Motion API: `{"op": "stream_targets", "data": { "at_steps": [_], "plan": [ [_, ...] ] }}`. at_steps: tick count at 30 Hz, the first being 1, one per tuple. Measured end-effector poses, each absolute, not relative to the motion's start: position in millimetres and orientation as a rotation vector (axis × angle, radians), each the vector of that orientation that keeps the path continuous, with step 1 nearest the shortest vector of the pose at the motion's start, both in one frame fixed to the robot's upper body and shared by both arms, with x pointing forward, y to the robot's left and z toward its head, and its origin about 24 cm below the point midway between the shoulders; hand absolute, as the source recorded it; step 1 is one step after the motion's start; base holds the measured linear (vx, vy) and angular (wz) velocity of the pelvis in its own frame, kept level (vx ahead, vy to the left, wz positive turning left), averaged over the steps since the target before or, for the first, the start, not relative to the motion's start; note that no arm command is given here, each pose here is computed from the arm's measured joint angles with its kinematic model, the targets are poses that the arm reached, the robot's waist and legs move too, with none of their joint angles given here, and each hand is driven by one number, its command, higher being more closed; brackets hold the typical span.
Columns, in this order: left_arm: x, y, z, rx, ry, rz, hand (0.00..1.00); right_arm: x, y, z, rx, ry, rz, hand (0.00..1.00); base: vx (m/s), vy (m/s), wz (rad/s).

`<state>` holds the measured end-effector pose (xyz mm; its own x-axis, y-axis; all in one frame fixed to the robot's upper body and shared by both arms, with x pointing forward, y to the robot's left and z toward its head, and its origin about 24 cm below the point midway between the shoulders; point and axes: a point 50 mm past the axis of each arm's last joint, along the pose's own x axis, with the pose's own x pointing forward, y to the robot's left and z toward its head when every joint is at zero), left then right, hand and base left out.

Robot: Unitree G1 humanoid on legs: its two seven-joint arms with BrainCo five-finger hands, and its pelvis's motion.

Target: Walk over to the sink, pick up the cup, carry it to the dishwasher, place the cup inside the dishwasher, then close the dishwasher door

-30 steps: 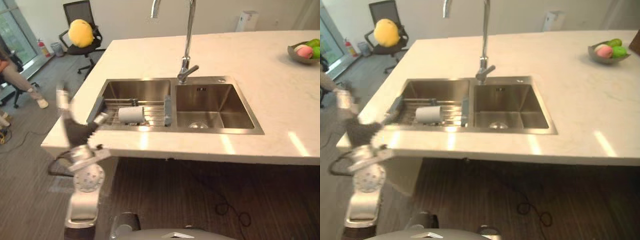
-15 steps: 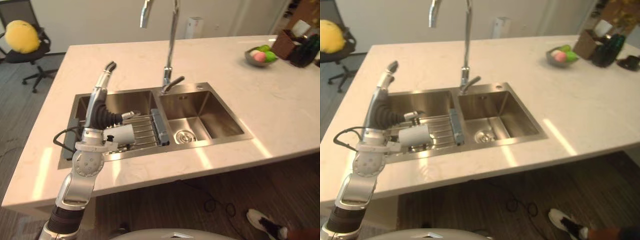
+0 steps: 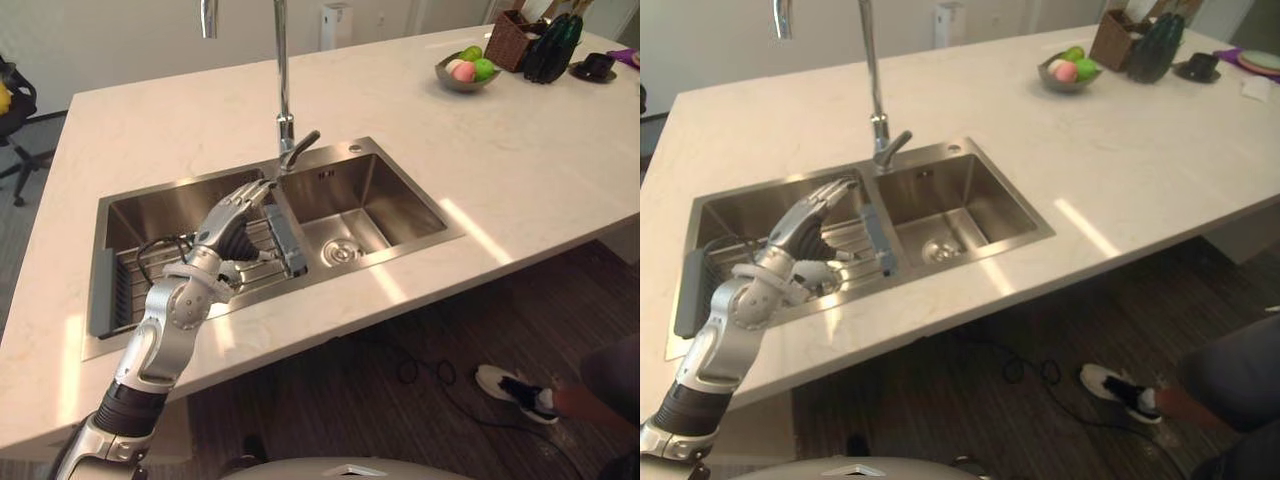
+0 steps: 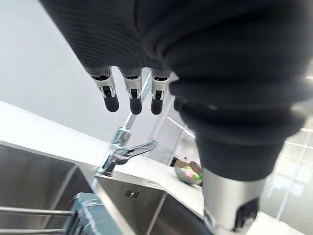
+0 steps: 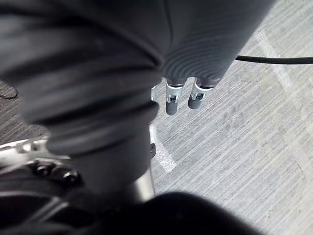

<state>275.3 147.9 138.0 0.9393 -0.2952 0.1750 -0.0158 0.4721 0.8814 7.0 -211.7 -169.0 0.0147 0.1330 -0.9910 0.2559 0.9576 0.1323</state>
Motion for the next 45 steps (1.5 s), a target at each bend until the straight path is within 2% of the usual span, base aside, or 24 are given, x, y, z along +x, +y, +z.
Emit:
{"op": "stream_targets", "data": {
  "at_steps": [5,9,20,30,45],
  "plan": [
    [282,162,129,1.112,-0.216,-0.123,0.0,8,-211,-169,0.3,1.564,-0.091,0.0,0.0,0.0,0.01],
    [291,176,109,1.146,-0.037,-0.105,0.0,8,-211,-169,0.286,1.578,-0.073,0.0,-0.01,-0.004,0.02],
    [292,201,66,1.179,0.309,-0.142,0.0,9,-211,-169,0.281,1.611,-0.066,0.0,0.01,-0.007,-0.01],
    [286,225,42,1.187,0.454,-0.075,0.0,13,-211,-168,0.258,1.619,-0.05,0.0,0.03,-0.015,0.03],
    [276,237,26,1.181,0.528,-0.021,0.0,13,-212,-168,0.252,1.637,-0.048,0.0,0.01,0.002,-0.02]
  ]
}}
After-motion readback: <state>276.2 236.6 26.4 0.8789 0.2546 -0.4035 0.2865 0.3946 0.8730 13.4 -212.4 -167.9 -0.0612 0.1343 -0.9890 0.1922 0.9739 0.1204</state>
